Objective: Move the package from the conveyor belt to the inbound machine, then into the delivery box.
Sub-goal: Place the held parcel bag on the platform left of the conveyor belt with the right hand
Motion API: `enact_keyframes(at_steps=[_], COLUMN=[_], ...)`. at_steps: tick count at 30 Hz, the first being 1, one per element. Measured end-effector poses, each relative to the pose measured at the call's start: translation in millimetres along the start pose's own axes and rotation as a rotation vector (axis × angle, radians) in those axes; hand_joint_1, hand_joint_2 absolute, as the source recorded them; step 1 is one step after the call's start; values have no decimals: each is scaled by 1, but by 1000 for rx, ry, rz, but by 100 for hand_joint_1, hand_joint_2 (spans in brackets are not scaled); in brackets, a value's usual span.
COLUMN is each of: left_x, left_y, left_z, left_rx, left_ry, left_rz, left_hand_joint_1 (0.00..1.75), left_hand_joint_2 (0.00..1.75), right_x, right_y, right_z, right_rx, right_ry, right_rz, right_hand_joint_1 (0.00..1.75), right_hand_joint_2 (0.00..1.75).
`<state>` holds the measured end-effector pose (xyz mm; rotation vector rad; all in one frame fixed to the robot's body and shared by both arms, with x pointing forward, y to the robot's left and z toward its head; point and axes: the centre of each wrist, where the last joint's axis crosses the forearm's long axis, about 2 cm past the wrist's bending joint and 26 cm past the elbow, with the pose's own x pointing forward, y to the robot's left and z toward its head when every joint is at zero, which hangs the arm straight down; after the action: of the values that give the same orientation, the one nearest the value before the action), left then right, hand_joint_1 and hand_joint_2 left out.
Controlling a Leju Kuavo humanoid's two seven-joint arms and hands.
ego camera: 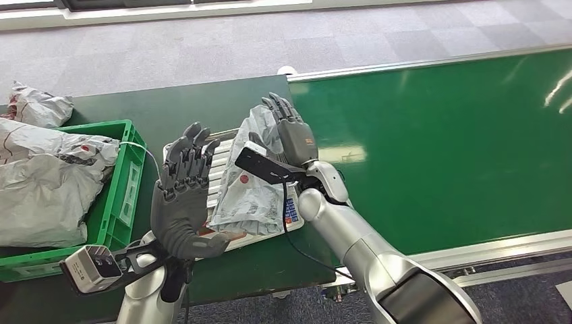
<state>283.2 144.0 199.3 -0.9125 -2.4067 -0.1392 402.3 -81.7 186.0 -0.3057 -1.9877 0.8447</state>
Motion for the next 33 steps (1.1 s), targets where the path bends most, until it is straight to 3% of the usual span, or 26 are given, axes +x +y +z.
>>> enact_keyframes(at_steps=[14, 18, 21, 24, 28, 33], left_x=[-3, -4, -6, -16, -38, -71], left_y=[0, 0, 1, 7, 22, 41], left_z=[2, 3, 5, 9, 15, 17], left_rx=[-9, -10, -5, 25, 88, 33], left_ry=[17, 25, 54, 152, 380, 670], left_rz=[6, -3, -56, -207, -575, -896], left_hand_joint_1=[0, 0, 0, 0, 0, 0], left_hand_joint_2=[175, 175, 175, 175, 175, 175], right_x=[7, 12, 24, 49, 90, 121], right_y=[-26, -33, -42, -58, -97, -135], right_z=[11, 17, 27, 45, 74, 97], right_rx=[-267, -346, -517, -732, -970, -1145], right_ry=[-143, -212, -318, -426, -564, -670], right_rz=[-4, -10, 25, 88, 150, 198], right_hand_joint_1=[0, 0, 0, 0, 0, 0], right_hand_joint_2=[0, 175, 175, 175, 175, 175])
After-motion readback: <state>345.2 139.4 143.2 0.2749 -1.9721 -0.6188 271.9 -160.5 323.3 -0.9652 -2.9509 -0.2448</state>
